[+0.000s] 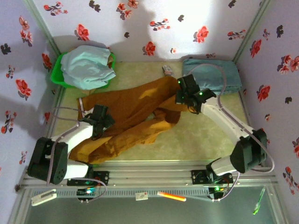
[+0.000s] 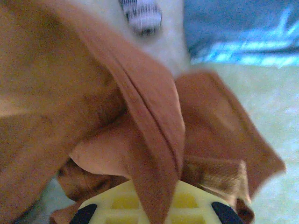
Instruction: Fold and stack the trousers
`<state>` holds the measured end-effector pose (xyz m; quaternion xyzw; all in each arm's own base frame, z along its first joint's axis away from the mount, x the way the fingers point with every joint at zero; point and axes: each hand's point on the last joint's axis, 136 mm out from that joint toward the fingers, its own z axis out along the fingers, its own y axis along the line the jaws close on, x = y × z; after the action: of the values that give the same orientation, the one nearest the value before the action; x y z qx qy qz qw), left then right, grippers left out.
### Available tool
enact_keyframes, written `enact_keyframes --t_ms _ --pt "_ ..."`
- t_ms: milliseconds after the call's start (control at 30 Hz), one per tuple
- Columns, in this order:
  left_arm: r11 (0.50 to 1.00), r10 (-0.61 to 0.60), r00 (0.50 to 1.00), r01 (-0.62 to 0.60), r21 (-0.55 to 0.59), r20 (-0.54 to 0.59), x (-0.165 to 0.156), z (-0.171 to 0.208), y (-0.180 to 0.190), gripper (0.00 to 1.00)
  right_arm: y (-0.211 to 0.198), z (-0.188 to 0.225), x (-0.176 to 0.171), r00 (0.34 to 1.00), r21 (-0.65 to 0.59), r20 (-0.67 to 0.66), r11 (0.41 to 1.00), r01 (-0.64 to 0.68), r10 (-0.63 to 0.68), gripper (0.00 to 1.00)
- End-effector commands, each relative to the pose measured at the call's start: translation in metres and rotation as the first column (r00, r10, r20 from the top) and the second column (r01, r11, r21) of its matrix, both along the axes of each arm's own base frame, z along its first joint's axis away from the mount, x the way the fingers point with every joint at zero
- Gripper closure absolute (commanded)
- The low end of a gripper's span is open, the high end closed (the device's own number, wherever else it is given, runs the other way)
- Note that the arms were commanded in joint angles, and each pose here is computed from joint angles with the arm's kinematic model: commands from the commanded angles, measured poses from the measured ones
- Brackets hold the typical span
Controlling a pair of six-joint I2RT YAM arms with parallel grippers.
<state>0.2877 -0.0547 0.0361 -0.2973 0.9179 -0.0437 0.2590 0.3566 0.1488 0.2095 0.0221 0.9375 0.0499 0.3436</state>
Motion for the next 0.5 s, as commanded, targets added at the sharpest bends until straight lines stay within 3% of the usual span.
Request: enact_keyframes --t_ms 0,233,333,400,433,467 --pt "0.994 0.105 0.994 -0.106 0.022 0.023 0.005 -0.008 0.02 0.14 -0.035 0.043 0.012 0.995 -0.236 0.103 0.971 0.038 -0.014 1.0" --pt "0.989 0.144 0.989 -0.144 0.028 0.027 0.007 -0.002 0.034 0.14 -0.069 0.047 0.109 0.981 -0.335 0.153 0.927 0.168 -0.122 1.0" --pt "0.99 0.138 0.99 -0.139 0.028 0.029 0.006 0.004 0.036 0.15 -0.069 0.037 0.153 0.978 -0.278 0.148 0.943 0.184 -0.147 0.97" --pt "0.99 0.137 0.99 -0.138 0.028 0.039 0.004 0.008 0.038 0.15 -0.071 0.03 0.173 0.975 -0.259 0.134 0.943 0.208 -0.178 0.84" --pt "0.99 0.141 0.989 -0.142 0.025 0.042 0.003 0.01 0.039 0.15 -0.074 0.029 0.179 0.972 -0.252 0.121 0.941 0.227 -0.202 0.6" --pt "0.99 0.141 0.989 -0.142 0.022 0.047 0.003 0.013 0.039 0.15 -0.074 0.03 0.182 0.97 -0.243 0.112 0.94 0.239 -0.218 0.46"
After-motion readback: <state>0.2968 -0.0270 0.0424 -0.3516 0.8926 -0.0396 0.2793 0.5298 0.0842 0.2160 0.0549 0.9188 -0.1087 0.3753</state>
